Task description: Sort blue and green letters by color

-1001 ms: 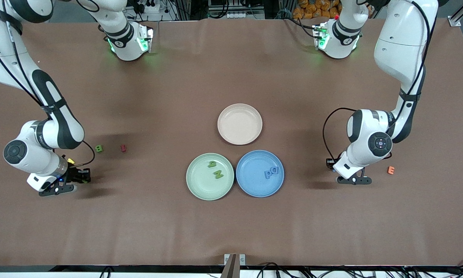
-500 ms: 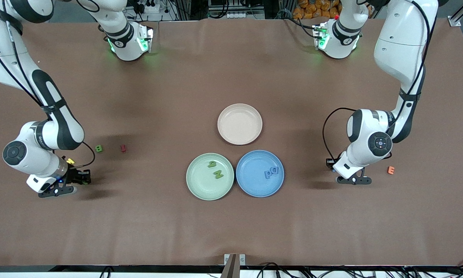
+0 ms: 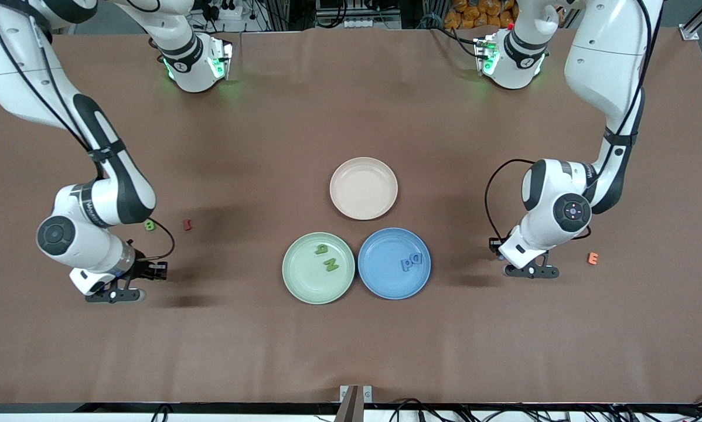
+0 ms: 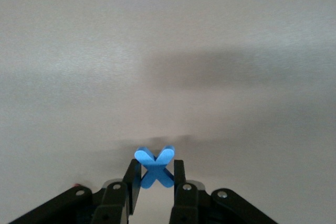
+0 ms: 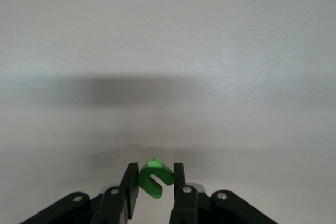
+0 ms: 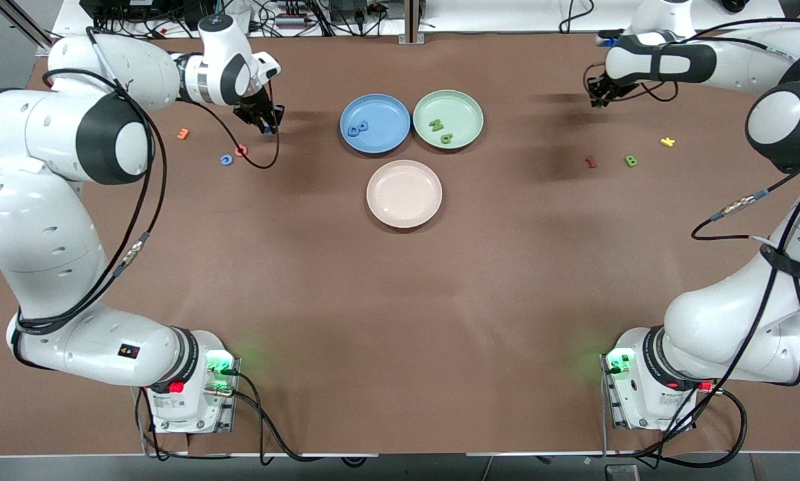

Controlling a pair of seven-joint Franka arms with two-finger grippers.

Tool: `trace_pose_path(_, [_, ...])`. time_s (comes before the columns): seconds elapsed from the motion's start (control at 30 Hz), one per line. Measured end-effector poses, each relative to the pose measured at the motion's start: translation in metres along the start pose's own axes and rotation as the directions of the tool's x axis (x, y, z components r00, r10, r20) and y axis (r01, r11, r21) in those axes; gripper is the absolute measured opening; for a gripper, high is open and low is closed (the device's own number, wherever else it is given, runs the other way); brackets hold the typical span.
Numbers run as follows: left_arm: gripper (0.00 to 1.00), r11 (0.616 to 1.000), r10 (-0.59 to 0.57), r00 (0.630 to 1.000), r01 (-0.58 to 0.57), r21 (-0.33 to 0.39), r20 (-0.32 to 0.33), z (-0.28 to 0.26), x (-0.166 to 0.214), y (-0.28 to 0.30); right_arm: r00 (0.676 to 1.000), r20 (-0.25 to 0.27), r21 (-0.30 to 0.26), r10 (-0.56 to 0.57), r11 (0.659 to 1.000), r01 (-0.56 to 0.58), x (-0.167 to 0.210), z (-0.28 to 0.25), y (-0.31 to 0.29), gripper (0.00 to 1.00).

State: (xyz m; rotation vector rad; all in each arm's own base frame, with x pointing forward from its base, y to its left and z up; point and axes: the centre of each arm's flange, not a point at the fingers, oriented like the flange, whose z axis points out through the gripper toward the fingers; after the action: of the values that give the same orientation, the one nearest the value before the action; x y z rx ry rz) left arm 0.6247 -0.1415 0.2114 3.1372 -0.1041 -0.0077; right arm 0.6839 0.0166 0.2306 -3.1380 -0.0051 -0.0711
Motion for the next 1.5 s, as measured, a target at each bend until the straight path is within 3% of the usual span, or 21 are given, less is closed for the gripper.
trace_pose_path(0.4, [0.29,0.996,-0.091,0.995,0.09,-0.012,-0.037,-0.027,-0.016,0.093,0.985,-0.001,0.011,0.171,0.985,-0.171,-0.002,-0.037,-0.138,0.3])
trace_pose_path(0.8, [0.29,0.983,-0.183,0.981,0.183,-0.015,-0.068,-0.033,-0.034,0.176,0.952,-0.002,0.028,0.307,0.952,-0.306,-0.028,-0.047,-0.246,0.3])
trace_pose_path(1.2, [0.29,0.968,-0.251,0.964,0.25,-0.021,-0.089,-0.038,-0.015,0.209,0.915,0.015,0.044,0.403,0.914,-0.403,-0.063,-0.034,-0.344,0.3])
trace_pose_path(1.5, [0.29,0.962,-0.272,0.958,0.271,-0.024,-0.096,-0.042,0.001,0.219,0.894,0.013,0.075,0.447,0.891,-0.447,-0.071,-0.02,-0.377,0.3])
